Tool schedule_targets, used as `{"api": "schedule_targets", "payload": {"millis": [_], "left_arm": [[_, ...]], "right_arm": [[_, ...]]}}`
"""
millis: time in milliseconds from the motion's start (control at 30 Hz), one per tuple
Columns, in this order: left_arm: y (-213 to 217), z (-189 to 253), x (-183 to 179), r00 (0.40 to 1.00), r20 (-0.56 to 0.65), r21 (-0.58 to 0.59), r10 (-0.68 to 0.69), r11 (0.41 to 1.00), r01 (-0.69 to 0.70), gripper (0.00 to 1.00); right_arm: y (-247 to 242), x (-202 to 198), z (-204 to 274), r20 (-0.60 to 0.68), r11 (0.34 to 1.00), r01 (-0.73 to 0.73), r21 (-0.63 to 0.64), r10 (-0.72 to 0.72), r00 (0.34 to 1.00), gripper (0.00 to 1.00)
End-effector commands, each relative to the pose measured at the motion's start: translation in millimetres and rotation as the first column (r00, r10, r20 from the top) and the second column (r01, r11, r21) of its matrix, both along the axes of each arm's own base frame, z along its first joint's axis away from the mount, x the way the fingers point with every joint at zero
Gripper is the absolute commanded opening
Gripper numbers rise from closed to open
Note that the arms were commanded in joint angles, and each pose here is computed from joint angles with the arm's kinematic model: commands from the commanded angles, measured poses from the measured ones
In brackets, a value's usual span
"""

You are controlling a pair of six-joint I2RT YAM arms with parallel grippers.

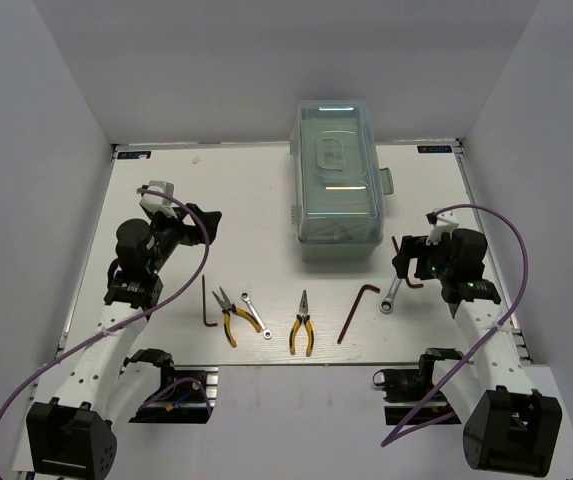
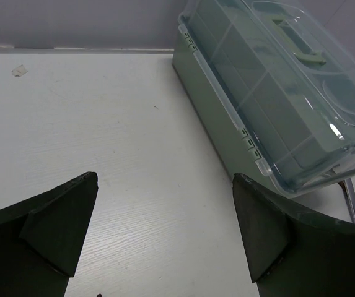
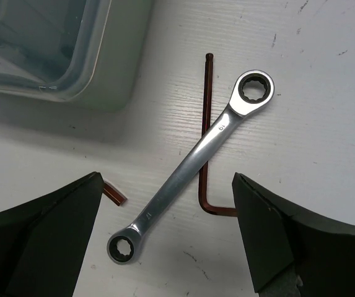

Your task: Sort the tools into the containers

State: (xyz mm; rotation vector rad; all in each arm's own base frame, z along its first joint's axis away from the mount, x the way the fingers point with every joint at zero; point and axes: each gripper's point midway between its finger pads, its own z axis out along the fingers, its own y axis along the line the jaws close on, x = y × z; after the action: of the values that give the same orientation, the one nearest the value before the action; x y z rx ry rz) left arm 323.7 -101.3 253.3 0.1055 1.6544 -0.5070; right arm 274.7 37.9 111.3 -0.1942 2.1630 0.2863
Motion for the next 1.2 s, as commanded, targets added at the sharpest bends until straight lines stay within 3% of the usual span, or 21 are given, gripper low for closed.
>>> {"api": "schedule_targets", "payload": {"millis": [0, 100, 267, 400, 500, 533, 600, 633, 667, 700, 800, 833, 867, 900, 933, 967, 1000, 1067, 1167], "left_arm": [[-2.4, 18.7, -0.4, 0.999, 0.045, -0.011, -0.017, 1.000, 0.018, 1.00], [-3.0, 15.5, 1.1, 0.999, 0.031, -0.018, -0.017, 1.000, 0.017, 1.00], [-5.1, 4.5, 4.8, 1.000, -0.014, -0.013, -0.026, 1.000, 0.026, 1.00], [-8.8, -0.8, 9.8, 0.998, -0.044, -0.012, -0.044, 0.999, 0.044, 0.92], [-17.3, -12.2, 14.0, 0.991, -0.096, -0.022, -0.089, 0.996, 0.087, 0.71], [-19.9, -20.6, 17.3, 0.986, -0.134, -0.031, -0.099, 0.995, 0.095, 0.49], [-24.4, -24.6, 20.9, 0.979, -0.163, -0.035, -0.122, 0.992, 0.118, 0.23], [-24.8, -25.5, 23.5, 0.975, -0.186, -0.034, -0.122, 0.992, 0.118, 0.03], [-26.9, -34.9, 26.3, 0.966, -0.223, -0.036, -0.131, 0.991, 0.126, 0.00], [-28.9, -37.4, 26.6, 0.960, -0.240, -0.040, -0.143, 0.990, 0.137, 0.00], [-32.9, -40.6, 26.5, 0.952, -0.257, -0.047, -0.168, 0.986, 0.161, 0.00], [-33.2, -37.9, 27.9, 0.955, -0.244, -0.047, -0.169, 0.986, 0.162, 0.00], [-34.7, -37.6, 26.9, 0.953, -0.244, -0.050, -0.179, 0.984, 0.172, 0.06], [-34.7, -37.6, 26.8, 0.953, -0.244, -0.050, -0.179, 0.984, 0.172, 0.17], [-36.4, -38.4, 27.8, 0.952, -0.239, -0.046, -0.192, 0.981, 0.186, 0.26], [-38.4, -41.2, 27.3, 0.947, -0.248, -0.050, -0.205, 0.979, 0.199, 0.39], [-39.7, -41.0, 26.3, 0.945, -0.247, -0.053, -0.214, 0.977, 0.207, 0.48], [-43.5, -46.4, 26.8, 0.936, -0.260, -0.062, -0.237, 0.971, 0.229, 0.67], [-46.8, -47.1, 26.1, 0.930, -0.259, -0.069, -0.259, 0.966, 0.250, 0.75]], "right_arm": [[-2.4, 15.0, 25.1, 0.080, 1.000, 0.017, 0.006, -0.017, 0.997, 0.91], [-1.4, 13.8, 23.4, 0.073, 1.000, 0.009, 0.009, -0.010, 0.997, 0.91], [9.1, 0.2, 16.3, 0.067, 0.982, -0.172, -0.083, 0.178, 0.982, 0.91], [-8.4, 4.2, 23.0, 0.054, 0.977, -0.122, -0.176, 0.133, 0.990, 0.91], [-15.9, 6.7, 33.8, 0.029, 0.968, -0.116, -0.223, 0.126, 0.992, 0.91], [-6.8, 7.3, 39.0, 0.039, 0.966, -0.163, -0.201, 0.174, 0.984, 0.91], [0.5, 6.3, 35.3, 0.015, 0.956, -0.221, -0.191, 0.228, 0.974, 0.91], [14.5, 6.8, 44.0, 0.036, 0.948, -0.284, -0.144, 0.292, 0.956, 0.81], [19.2, 8.6, 43.1, 0.023, 0.949, -0.295, -0.115, 0.299, 0.954, 0.52], [21.1, 15.2, 52.6, 0.049, 0.951, -0.289, -0.108, 0.296, 0.954, 0.01], [27.2, 33.4, 78.9, 0.099, 0.951, -0.293, -0.099, 0.302, 0.948, 0.00], [30.9, 42.8, 94.2, 0.116, 0.950, -0.301, -0.082, 0.309, 0.944, 0.00], [36.6, 50.8, 107.8, 0.122, 0.946, -0.316, -0.074, 0.323, 0.939, 0.06], [40.5, 57.2, 107.1, 0.101, 0.943, -0.326, -0.061, 0.331, 0.938, 0.32], [45.8, 65.5, 134.5, 0.148, 0.935, -0.348, -0.059, 0.353, 0.924, 0.50], [57.2, 67.6, 155.0, 0.163, 0.924, -0.377, -0.061, 0.381, 0.910, 0.88], [67.9, 76.9, 148.6, 0.127, 0.916, -0.398, -0.042, 0.400, 0.908, 0.91], [80.6, 88.8, 189.4, 0.199, 0.905, -0.424, -0.046, 0.424, 0.883, 0.91], [101.9, 112.0, 207.3, 0.209, 0.889, -0.457, -0.009, 0.449, 0.869, 0.91]]}}
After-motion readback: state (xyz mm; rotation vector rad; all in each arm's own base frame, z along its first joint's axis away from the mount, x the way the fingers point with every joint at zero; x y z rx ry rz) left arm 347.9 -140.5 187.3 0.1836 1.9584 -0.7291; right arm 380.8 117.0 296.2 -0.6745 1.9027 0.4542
